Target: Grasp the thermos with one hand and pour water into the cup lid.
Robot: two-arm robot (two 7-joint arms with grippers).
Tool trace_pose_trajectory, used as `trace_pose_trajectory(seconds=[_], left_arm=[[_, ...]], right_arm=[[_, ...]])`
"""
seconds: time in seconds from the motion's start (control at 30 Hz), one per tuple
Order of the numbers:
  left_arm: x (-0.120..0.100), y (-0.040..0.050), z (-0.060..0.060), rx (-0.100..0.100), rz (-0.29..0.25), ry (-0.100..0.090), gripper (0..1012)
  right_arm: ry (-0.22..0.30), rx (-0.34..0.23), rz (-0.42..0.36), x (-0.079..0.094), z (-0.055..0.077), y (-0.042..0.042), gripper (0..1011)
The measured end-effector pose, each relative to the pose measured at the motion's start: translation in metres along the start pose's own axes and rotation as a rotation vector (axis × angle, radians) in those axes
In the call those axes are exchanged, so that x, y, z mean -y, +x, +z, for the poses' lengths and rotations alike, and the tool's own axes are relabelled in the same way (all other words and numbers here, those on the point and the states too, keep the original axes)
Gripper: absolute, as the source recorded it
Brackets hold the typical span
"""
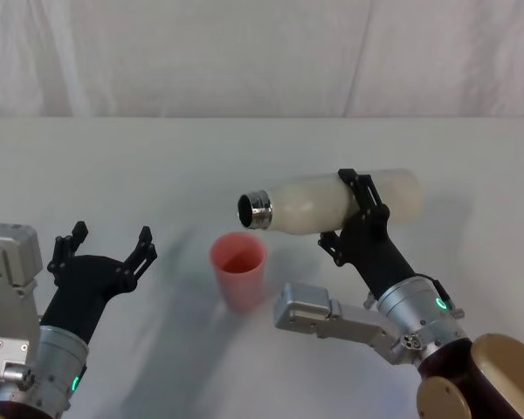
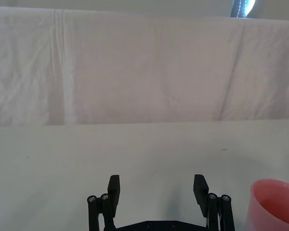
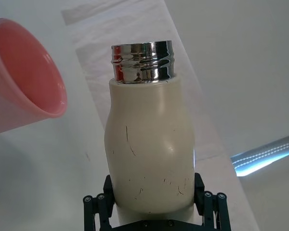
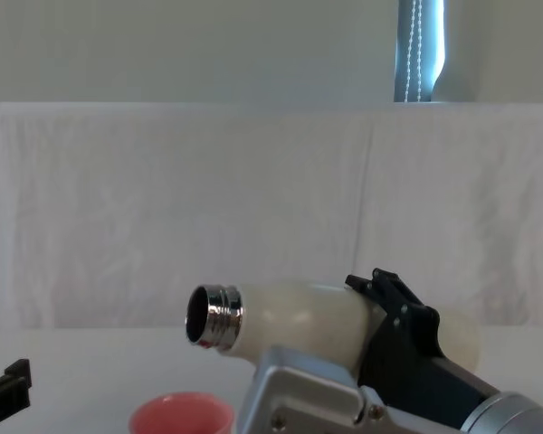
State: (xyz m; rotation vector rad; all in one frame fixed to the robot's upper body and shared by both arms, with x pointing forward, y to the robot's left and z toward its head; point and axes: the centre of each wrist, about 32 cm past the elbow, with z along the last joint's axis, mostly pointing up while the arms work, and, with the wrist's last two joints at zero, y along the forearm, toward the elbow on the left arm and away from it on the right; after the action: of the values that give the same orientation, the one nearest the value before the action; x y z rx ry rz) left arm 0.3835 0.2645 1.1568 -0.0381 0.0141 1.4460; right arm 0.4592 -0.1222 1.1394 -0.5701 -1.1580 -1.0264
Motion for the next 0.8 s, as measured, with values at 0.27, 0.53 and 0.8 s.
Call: trace_pose_trajectory(seconds=[0.27, 0.53, 0.8], left_arm=[[0.000, 0.0000, 0.000, 0.000, 0.000, 0.000, 1001], [0.000, 0.0000, 0.000, 0.000, 0.000, 0.000, 1001], [0.000, 0.0000, 0.000, 0.000, 0.000, 0.000, 1001]], right_arm=[[0.010, 0.042, 0.012, -0.002, -0.003, 0.0028, 968], [0.016, 0.080, 0.023, -0.005, -0.007, 0.0061, 968], [0.020, 0.115, 0.034, -0.007, -0.010, 0.0105, 967]])
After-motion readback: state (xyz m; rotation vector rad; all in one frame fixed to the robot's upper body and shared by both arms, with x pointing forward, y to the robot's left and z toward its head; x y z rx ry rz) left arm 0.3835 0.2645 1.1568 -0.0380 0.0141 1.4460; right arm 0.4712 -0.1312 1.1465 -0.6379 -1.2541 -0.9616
